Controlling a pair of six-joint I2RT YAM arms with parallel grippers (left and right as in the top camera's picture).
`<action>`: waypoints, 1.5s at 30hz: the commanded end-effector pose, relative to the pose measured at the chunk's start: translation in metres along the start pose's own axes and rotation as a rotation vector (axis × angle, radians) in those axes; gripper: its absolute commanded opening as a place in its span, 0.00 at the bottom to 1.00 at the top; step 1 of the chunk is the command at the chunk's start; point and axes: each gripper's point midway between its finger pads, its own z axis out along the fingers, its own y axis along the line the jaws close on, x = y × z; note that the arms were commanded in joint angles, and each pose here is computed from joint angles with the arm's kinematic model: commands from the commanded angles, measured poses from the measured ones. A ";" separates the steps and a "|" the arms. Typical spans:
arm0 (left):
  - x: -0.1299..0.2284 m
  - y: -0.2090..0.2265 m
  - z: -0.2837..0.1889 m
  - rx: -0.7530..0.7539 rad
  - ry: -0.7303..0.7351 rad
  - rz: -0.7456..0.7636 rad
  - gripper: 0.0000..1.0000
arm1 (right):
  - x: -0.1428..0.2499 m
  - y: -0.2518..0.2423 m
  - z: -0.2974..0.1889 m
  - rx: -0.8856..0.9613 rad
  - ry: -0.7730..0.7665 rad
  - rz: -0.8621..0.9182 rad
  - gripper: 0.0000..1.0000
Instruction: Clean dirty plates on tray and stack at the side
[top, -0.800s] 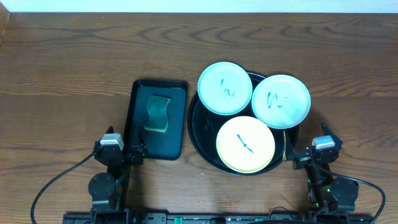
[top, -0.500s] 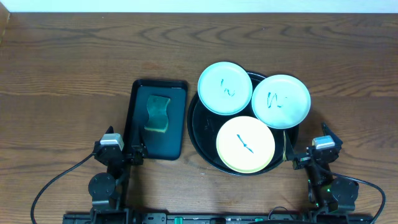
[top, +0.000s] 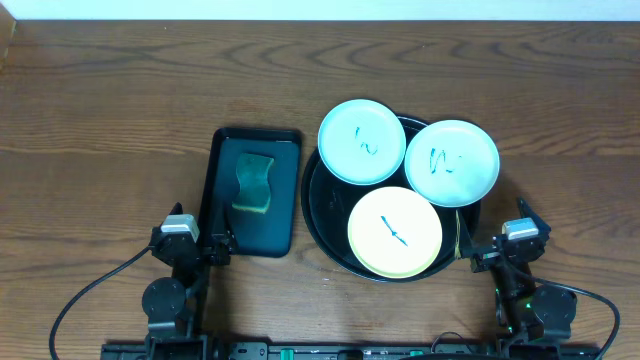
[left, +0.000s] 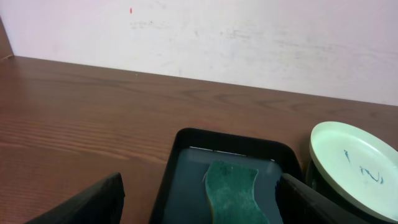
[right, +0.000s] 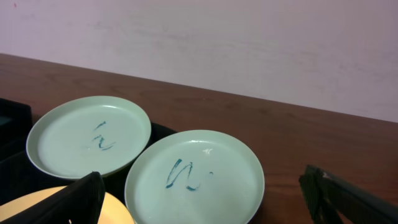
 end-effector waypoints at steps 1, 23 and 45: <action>0.016 0.001 0.000 0.004 0.061 0.014 0.79 | 0.001 0.003 0.000 -0.013 0.002 -0.010 0.99; 0.016 0.001 0.000 0.003 0.061 0.014 0.79 | 0.001 0.003 0.000 -0.013 0.002 -0.010 0.99; 0.018 -0.058 -0.010 0.352 0.082 0.006 0.79 | -0.006 0.014 0.000 -0.075 -0.026 -0.015 0.99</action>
